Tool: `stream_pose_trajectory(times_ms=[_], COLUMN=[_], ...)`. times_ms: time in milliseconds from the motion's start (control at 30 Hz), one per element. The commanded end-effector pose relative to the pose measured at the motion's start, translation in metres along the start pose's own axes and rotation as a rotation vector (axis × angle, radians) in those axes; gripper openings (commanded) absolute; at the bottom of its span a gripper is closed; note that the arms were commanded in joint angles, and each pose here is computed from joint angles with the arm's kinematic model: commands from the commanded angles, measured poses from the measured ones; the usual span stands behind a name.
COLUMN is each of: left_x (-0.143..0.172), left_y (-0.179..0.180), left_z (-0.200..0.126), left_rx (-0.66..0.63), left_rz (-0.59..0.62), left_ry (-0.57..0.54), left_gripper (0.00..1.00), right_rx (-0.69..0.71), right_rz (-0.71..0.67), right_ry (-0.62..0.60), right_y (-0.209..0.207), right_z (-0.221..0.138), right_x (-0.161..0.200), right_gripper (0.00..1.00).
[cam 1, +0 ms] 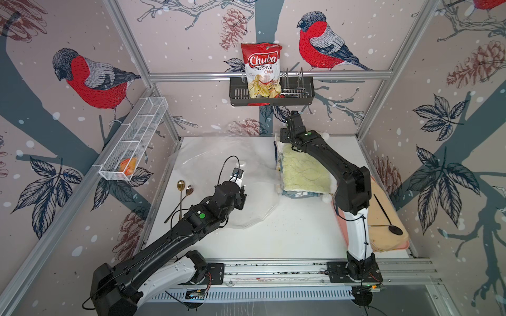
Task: Take the blanket out of the vacuum bag
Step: Place the blanket at the center of the board.
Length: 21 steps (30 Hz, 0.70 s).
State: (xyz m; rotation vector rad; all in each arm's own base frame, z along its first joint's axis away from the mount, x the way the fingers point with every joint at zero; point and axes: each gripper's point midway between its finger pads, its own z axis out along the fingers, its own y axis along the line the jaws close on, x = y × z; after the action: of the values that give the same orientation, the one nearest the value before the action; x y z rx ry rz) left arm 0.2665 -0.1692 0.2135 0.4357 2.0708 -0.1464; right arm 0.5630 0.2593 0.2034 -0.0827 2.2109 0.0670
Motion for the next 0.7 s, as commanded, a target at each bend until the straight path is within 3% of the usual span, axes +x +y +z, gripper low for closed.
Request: stream_pose_trajectory(times_ms=[0,100,233,333,667], left_x=[-0.006,-0.006,-0.005,-0.004,-0.004], left_y=[-0.001,0.000,-0.001,0.000,0.000], left_z=[0.001,0.001,0.002,0.002,0.002], left_rx=[0.001,-0.001,-0.001,-0.004,-0.005], left_rz=[0.002,0.004,0.006,0.006,0.006], left_ry=[-0.020,-0.020,-0.015,-0.014,-0.013], left_gripper=[0.29,0.29,0.29,0.29,0.29], right_rx=[0.079,0.084,0.077,0.059,-0.009], right_rz=[-0.026,-0.030,-0.008,0.003,-0.053], right_ry=[0.051,0.059,0.003,-0.054,-0.170], right_y=[-0.012,-0.010,-0.008,-0.004,0.028], right_z=[0.012,0.016,0.003,-0.015,-0.053], right_x=[0.010,0.017,0.006,-0.009,-0.032], right_gripper=[0.67,0.54,0.22,0.10,0.07])
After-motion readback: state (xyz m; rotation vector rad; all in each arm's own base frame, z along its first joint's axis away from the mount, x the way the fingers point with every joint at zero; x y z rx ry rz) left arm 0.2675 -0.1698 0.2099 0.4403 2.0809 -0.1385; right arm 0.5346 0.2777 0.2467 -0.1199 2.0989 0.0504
